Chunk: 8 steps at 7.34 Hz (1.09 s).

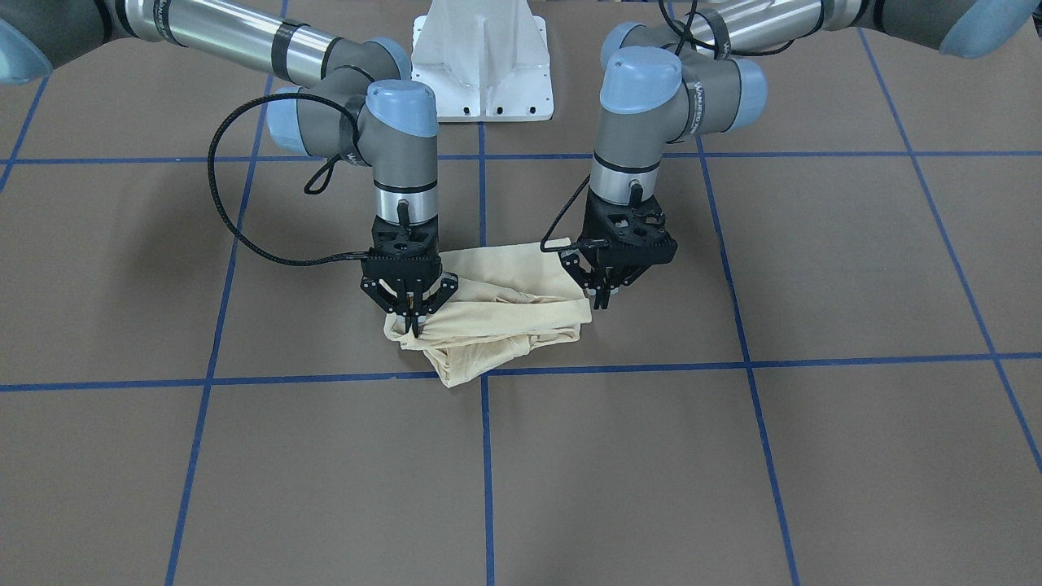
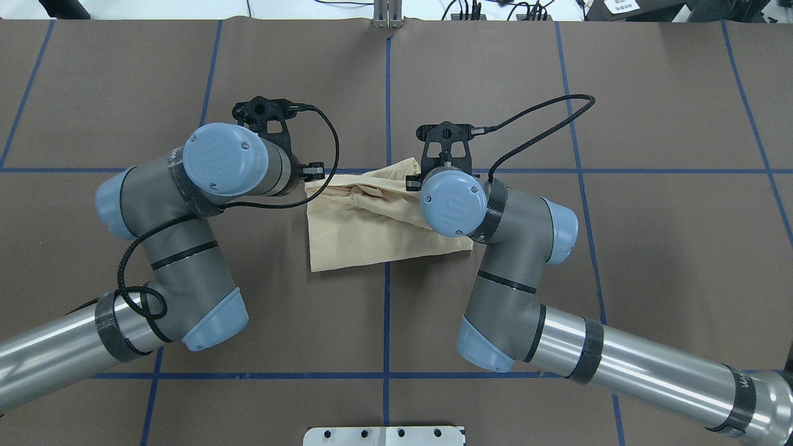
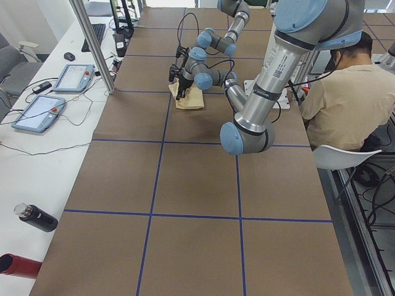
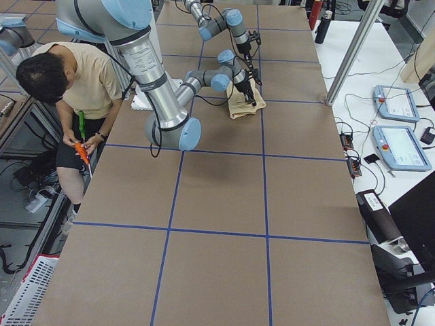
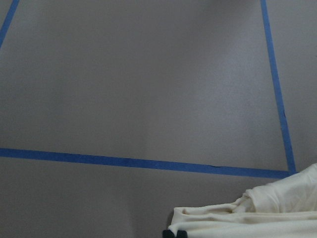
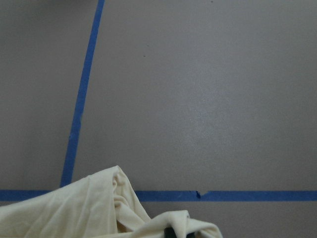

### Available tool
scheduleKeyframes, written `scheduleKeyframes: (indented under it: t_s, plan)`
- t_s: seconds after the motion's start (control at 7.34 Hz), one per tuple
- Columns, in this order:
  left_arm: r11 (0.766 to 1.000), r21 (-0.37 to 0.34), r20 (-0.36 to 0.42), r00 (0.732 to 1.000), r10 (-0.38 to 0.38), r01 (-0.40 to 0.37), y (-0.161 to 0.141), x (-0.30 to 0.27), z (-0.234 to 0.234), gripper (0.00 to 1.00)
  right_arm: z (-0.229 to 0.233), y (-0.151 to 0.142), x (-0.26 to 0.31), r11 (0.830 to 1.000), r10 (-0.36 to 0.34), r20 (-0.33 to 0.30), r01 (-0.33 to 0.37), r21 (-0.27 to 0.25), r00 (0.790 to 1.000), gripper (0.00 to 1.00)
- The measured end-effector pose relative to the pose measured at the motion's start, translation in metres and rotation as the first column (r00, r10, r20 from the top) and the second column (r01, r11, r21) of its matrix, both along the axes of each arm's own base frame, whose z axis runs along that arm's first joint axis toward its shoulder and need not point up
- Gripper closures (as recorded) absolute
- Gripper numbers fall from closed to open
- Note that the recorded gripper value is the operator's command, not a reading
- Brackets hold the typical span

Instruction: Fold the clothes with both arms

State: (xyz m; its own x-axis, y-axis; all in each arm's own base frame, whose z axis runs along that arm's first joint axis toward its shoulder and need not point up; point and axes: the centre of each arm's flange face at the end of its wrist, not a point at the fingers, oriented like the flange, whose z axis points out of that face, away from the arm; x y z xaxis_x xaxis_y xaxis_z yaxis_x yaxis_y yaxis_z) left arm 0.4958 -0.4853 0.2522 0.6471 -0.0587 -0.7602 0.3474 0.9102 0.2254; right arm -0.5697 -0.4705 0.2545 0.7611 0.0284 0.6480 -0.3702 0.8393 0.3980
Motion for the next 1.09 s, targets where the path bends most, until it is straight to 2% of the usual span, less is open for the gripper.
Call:
scheduleKeyframes:
  t_s: [0.14,0.27,0.54,0.68,0.95,1.09]
  plan:
    - [1.0,0.029,0.001,1.0,0.011,-0.011,-0.007,0.003,0.008,0.0,-0.001,-0.006,0.002,1.0,-0.001,0.005,0.001,-0.008,1.0,0.0]
    - [0.995,0.092,0.018,0.999,0.04,-0.041,-0.017,-0.007,0.008,0.0,-0.012,-0.017,0.011,0.999,-0.024,0.037,0.026,-0.037,0.999,0.0]
    - [0.972,0.189,0.076,0.989,0.131,-0.143,-0.044,-0.052,0.018,0.0,-0.055,-0.024,0.02,0.989,-0.094,0.111,0.105,-0.105,0.989,0.0]
    - [0.955,0.223,0.104,0.979,0.174,-0.193,-0.055,-0.076,0.03,0.0,-0.08,-0.015,0.013,0.978,-0.119,0.107,0.135,-0.156,0.987,0.0]
    - [0.938,0.254,0.128,0.969,0.209,-0.236,-0.062,-0.098,0.045,0.0,-0.097,0.024,-0.02,0.95,-0.175,0.079,0.19,-0.246,0.981,0.01]
    - [0.936,0.258,0.131,0.968,0.213,-0.24,-0.062,-0.101,0.048,0.0,-0.094,0.04,-0.038,0.944,-0.183,0.065,0.194,-0.267,0.981,0.13]
